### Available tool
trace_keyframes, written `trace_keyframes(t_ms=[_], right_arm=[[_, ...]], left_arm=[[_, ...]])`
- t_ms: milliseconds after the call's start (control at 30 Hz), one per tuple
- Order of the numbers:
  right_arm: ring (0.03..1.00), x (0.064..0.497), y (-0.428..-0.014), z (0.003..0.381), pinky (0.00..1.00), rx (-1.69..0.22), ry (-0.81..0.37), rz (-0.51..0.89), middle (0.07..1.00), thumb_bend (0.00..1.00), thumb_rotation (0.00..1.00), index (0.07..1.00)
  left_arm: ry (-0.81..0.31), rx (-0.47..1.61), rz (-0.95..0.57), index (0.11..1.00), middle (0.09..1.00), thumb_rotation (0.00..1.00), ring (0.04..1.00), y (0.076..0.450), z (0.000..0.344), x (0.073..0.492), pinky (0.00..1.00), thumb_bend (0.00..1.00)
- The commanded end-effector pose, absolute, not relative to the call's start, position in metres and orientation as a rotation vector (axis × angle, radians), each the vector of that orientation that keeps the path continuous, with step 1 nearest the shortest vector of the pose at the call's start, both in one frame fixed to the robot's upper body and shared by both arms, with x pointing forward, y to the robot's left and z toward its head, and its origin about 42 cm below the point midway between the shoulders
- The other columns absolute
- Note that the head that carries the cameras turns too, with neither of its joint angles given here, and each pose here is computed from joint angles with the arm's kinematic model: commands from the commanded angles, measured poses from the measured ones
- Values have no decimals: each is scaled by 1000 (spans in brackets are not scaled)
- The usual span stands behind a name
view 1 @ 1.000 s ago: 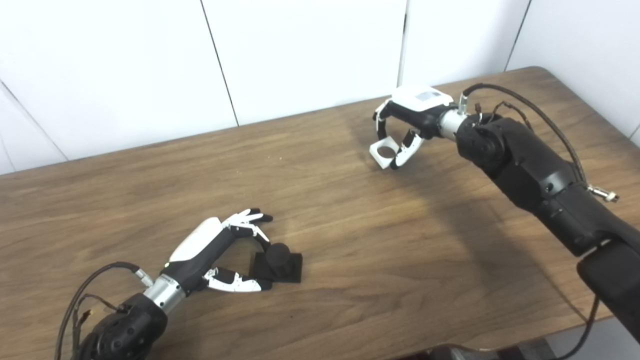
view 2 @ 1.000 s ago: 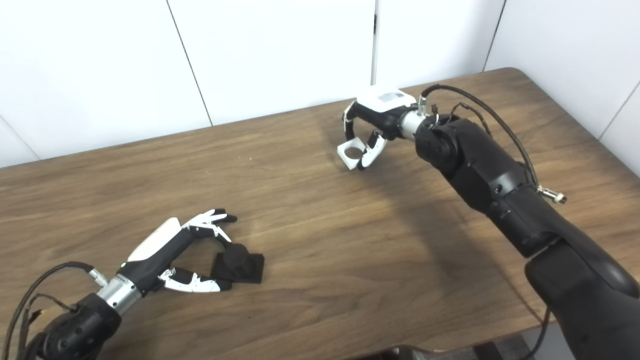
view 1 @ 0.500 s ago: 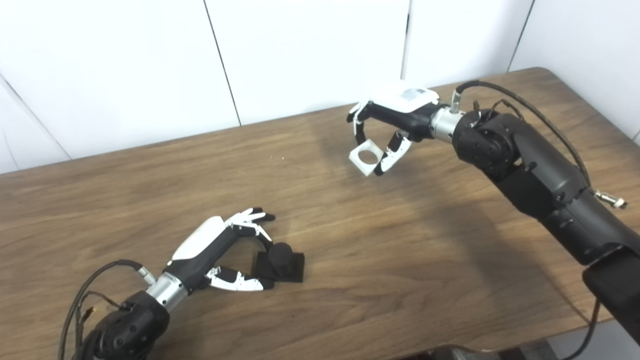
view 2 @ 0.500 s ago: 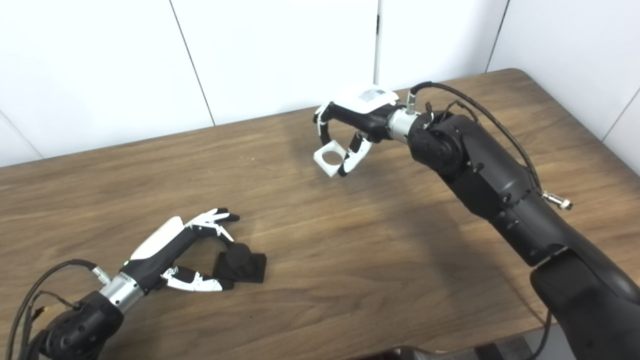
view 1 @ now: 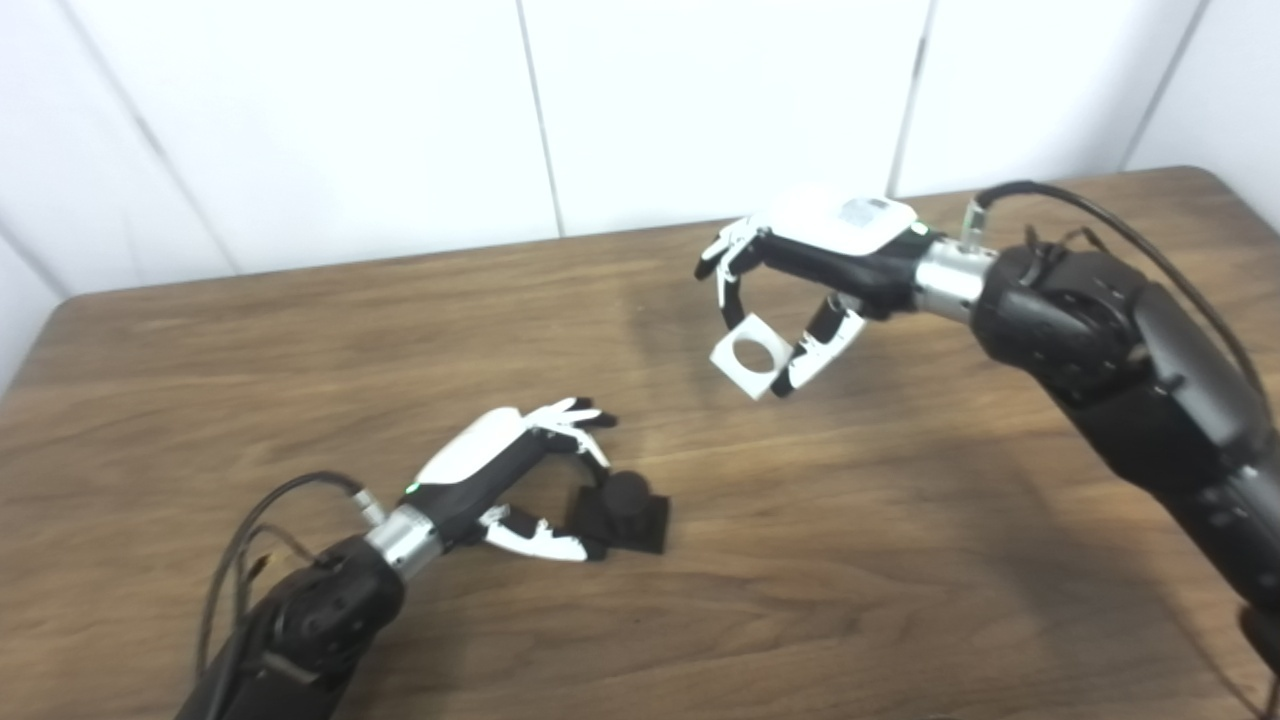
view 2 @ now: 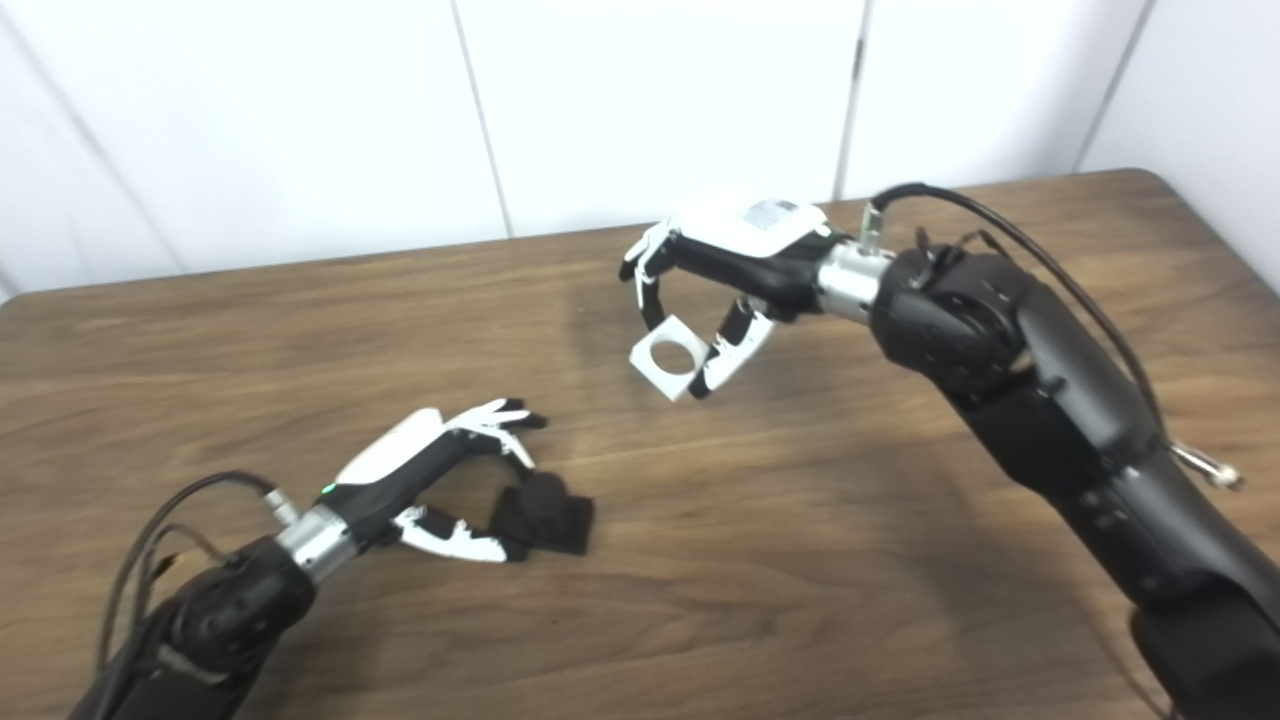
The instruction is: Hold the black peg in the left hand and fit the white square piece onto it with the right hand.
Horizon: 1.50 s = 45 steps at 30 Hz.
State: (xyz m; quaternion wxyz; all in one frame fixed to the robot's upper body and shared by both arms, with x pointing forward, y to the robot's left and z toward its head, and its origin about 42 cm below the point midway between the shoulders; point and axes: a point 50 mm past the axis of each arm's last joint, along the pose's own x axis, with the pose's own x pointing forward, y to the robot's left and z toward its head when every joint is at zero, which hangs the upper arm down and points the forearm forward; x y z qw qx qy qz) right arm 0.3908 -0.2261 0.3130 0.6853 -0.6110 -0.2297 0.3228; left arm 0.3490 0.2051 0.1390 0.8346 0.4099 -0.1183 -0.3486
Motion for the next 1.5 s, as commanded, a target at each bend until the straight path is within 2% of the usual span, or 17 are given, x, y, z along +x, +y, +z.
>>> trace_keyframes(t_ms=[0,700,1200,1467], right_arm=[[850,385,-215,339,796,-1368,-636,730,792,510,142,481],[831,376,-182,330,780,-1340,-683,903,784,511,141,479],[844,384,-165,310,810,-1316,-637,957,790,510,143,480],[839,391,-160,300,783,-1301,-620,962,789,510,143,481]], left_arm=[[-128,958,-803,492,904,88,987,200,112,341,982,517],[-121,954,-798,492,904,89,992,180,113,347,993,516],[-125,952,-794,492,904,90,992,175,114,347,979,516],[-128,940,-791,492,903,90,991,175,113,346,988,516]])
